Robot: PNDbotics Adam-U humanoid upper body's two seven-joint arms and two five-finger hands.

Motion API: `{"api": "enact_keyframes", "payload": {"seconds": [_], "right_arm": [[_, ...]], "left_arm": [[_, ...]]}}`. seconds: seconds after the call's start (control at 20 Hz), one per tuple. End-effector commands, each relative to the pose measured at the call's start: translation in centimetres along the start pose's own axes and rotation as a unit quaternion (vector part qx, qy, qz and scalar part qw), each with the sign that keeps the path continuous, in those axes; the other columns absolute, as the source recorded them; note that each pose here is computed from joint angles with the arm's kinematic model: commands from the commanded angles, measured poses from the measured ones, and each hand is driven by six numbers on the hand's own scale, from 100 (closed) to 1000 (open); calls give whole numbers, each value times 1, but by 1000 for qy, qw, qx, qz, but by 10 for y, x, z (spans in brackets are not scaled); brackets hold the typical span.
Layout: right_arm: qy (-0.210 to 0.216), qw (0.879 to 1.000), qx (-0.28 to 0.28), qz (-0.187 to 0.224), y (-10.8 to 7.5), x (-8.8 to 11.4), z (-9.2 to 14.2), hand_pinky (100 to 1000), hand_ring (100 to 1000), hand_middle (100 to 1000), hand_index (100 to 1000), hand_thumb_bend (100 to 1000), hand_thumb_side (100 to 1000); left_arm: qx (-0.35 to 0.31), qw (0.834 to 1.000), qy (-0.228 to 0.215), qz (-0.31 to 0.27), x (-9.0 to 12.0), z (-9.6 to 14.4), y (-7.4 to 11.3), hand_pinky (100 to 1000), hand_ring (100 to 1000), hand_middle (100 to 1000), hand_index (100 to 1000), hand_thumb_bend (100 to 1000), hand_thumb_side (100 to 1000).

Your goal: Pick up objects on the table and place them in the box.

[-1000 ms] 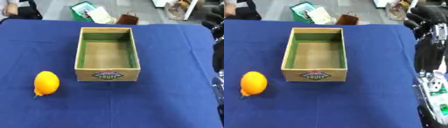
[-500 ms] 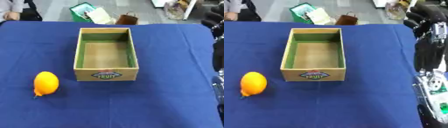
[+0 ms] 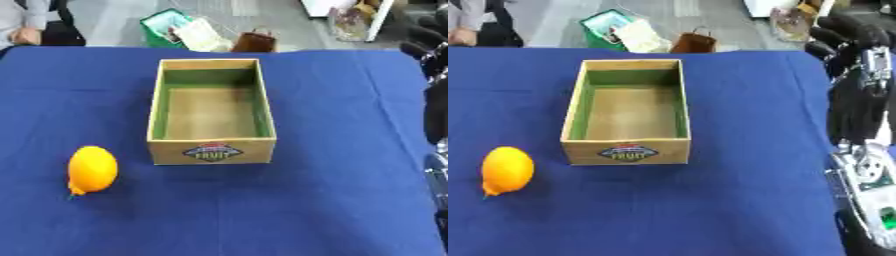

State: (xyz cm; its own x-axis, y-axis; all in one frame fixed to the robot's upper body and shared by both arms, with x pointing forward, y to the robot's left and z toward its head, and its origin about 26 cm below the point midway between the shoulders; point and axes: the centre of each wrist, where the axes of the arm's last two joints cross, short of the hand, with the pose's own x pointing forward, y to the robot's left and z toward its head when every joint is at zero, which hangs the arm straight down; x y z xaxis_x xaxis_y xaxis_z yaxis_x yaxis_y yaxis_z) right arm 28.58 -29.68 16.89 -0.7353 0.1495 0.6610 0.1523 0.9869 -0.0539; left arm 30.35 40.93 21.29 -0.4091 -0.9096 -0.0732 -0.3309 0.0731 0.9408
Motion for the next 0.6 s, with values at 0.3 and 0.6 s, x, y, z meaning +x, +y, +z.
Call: {"api": "enact_keyframes", "payload": {"seconds": [0.3, 0.6], "right_arm": [[-13, 1000, 10, 4, -2, 6, -6, 796, 820, 764, 839, 100, 1000], [-16, 1000, 10, 4, -1, 6, -6, 797, 821, 764, 838, 100, 1000]], "left_arm": [[-74, 996, -15, -37, -5, -7, 17, 608, 636, 672, 900, 522, 999], [-95, 994, -22, -39, -2, -12, 18, 617, 644, 679, 896, 586, 1000]]}}
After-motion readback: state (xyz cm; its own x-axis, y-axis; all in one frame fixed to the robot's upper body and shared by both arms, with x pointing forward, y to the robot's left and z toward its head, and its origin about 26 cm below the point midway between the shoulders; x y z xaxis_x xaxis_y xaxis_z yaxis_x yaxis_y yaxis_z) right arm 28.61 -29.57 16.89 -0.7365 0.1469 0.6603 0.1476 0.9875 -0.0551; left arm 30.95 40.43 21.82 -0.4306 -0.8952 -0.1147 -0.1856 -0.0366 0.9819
